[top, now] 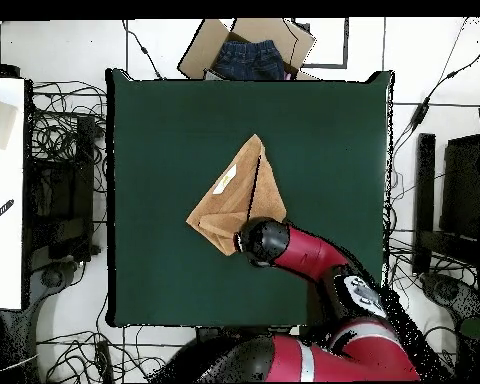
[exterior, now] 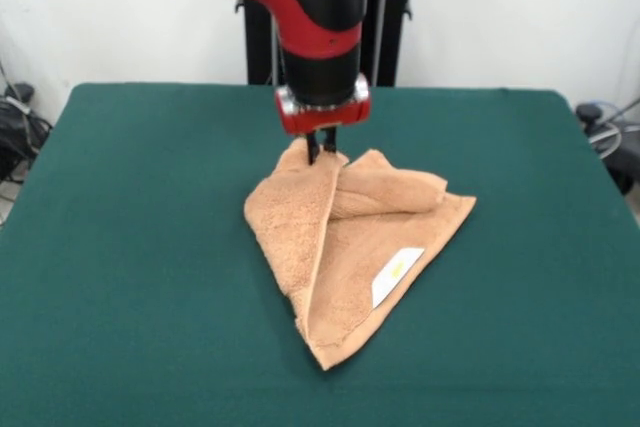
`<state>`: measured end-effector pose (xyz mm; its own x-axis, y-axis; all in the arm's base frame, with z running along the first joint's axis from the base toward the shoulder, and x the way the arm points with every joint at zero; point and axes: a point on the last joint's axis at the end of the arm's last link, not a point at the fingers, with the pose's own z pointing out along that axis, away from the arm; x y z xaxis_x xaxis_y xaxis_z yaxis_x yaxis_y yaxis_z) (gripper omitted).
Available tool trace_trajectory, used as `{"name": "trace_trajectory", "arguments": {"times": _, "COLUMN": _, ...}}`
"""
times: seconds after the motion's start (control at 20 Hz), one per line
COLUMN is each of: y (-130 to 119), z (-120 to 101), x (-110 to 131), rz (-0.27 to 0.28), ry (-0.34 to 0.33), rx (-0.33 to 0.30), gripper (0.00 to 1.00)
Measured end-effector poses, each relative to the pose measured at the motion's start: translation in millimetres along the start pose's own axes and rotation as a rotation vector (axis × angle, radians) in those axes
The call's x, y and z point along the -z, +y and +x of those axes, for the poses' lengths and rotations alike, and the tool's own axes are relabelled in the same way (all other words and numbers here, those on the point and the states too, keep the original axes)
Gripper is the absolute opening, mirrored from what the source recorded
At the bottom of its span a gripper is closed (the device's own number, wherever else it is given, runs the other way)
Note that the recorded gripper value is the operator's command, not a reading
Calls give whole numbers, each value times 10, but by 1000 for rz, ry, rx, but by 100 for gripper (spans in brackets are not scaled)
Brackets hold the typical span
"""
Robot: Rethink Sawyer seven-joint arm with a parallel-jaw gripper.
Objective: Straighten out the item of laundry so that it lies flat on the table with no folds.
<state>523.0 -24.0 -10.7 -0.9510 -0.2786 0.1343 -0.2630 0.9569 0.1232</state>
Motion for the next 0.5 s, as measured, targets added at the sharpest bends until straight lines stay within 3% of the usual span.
{"name": "trace_trajectory", "arguments": {"times": 0.25, "y": -14, "z": 15, "x": 361, "rz": 6, "ry": -17, "rx": -11, "gripper": 0}}
{"name": "trace_trajectory", "arguments": {"times": 0.5, "y": 1, "z": 10, "x": 832, "rz": -14, "ry": 6, "rx": -8, "gripper": 0}}
